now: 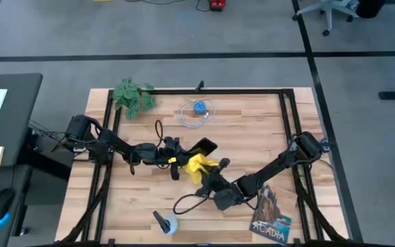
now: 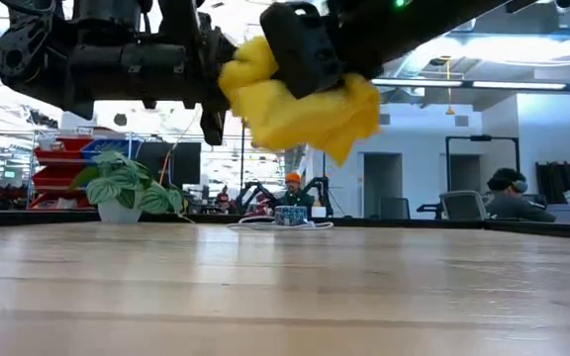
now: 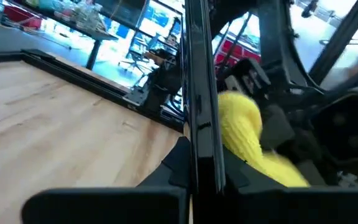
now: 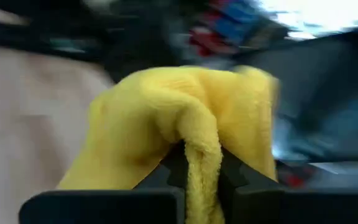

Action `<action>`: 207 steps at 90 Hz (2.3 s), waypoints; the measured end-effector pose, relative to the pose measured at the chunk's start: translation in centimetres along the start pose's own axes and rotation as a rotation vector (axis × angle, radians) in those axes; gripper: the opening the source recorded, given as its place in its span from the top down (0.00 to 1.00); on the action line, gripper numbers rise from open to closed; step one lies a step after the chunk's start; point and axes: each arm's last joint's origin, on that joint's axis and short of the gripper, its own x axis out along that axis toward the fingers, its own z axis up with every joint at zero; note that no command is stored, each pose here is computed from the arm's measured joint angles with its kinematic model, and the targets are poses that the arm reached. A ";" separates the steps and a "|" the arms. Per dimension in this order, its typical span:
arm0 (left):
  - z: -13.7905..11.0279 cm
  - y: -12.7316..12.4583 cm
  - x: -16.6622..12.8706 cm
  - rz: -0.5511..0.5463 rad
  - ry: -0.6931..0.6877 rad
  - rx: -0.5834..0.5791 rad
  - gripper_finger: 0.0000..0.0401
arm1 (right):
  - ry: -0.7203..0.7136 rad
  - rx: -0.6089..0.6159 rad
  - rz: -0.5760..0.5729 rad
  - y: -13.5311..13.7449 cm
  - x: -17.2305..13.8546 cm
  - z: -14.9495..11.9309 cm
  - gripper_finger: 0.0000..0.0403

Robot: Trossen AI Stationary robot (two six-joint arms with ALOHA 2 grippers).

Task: Apply microfiber cloth
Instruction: Wipe the cellphone using a microfiber cloth

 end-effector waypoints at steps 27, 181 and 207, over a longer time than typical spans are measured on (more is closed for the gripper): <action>-0.3 0.0 -0.1 -0.008 0.024 0.011 0.98 | -0.007 0.108 0.143 0.3 0.4 0.1 0.97; -1.4 -0.4 -0.3 -0.011 0.112 0.009 0.98 | 0.045 -0.216 0.144 -5.6 2.4 3.4 0.98; -2.1 0.0 -0.4 0.032 0.187 0.031 0.98 | 0.008 -0.226 0.250 -4.5 2.3 3.3 0.98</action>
